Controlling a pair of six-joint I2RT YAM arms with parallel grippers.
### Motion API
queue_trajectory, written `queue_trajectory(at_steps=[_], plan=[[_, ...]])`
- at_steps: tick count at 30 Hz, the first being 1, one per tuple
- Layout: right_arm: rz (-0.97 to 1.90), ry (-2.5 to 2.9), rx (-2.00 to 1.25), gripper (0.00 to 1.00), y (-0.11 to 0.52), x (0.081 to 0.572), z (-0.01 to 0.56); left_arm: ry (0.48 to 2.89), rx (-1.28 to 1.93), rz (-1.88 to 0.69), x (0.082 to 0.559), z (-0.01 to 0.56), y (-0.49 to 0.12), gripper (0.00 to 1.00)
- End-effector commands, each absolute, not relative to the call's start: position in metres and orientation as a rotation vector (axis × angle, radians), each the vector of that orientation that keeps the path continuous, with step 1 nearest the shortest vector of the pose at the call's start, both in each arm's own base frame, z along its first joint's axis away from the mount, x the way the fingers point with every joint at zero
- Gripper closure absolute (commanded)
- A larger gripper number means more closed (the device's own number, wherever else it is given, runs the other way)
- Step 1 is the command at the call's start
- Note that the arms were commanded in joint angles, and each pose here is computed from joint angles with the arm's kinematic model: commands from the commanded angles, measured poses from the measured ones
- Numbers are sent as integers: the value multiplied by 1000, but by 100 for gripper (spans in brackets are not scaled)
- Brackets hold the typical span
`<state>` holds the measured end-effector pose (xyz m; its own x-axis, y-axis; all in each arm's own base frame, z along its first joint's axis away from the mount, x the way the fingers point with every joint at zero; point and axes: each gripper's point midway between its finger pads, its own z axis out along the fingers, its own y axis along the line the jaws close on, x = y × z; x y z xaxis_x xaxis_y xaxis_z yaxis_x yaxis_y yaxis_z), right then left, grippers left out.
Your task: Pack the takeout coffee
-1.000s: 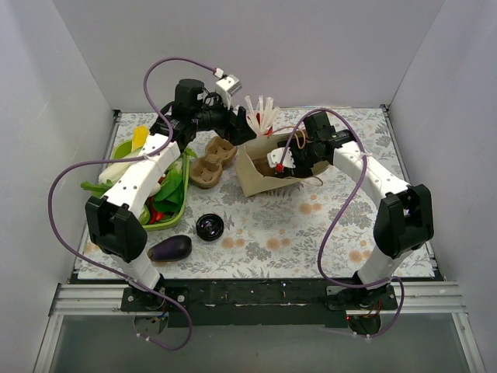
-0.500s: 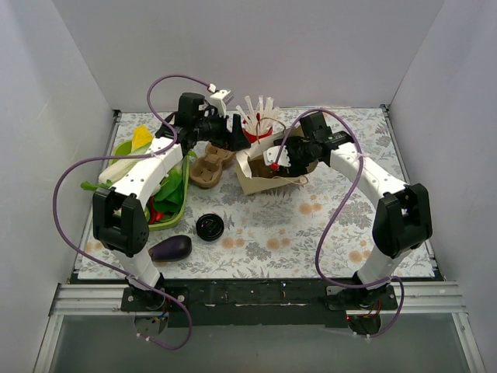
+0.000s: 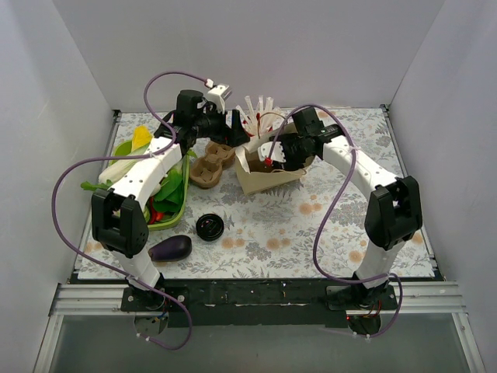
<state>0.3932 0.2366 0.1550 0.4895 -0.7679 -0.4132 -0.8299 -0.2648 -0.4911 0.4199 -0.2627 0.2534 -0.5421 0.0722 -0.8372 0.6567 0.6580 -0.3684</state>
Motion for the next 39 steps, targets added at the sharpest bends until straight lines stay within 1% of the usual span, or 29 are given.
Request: queue_trajectory(at_steps=[1, 11, 16, 21, 23, 27, 30, 31, 32, 34, 35, 38, 39], plan=[[222, 1455, -2189, 99, 227, 377, 114, 1893, 603, -833, 417, 301, -260, 22], [247, 1599, -2253, 99, 217, 380, 93, 1862, 620, -844, 415, 312, -262, 22], [267, 1629, -2244, 99, 216, 376, 93, 1844, 631, -831, 414, 317, -261, 21], [299, 1672, -2246, 99, 213, 367, 92, 1853, 651, -835, 412, 310, -264, 21], [308, 1683, -2240, 99, 214, 365, 92, 1859, 659, -843, 412, 304, -266, 22], [302, 1679, -2212, 99, 218, 366, 98, 1849, 691, -858, 410, 300, -271, 26], [279, 1694, -2193, 99, 216, 367, 102, 1827, 745, -882, 404, 300, -278, 39], [276, 1702, -2190, 99, 215, 364, 105, 1824, 756, -893, 402, 300, -281, 50], [274, 1710, -2187, 99, 214, 363, 107, 1821, 770, -910, 400, 299, -283, 58], [271, 1734, -2166, 99, 214, 358, 115, 1809, 806, -956, 392, 299, -289, 68], [281, 1749, -2165, 99, 212, 353, 116, 1804, 822, -973, 387, 300, -292, 79], [298, 1799, -2158, 99, 207, 335, 120, 1806, 855, -1026, 377, 295, -298, 100], [304, 1801, -2160, 99, 208, 329, 120, 1809, 858, -1039, 376, 293, -299, 100]])
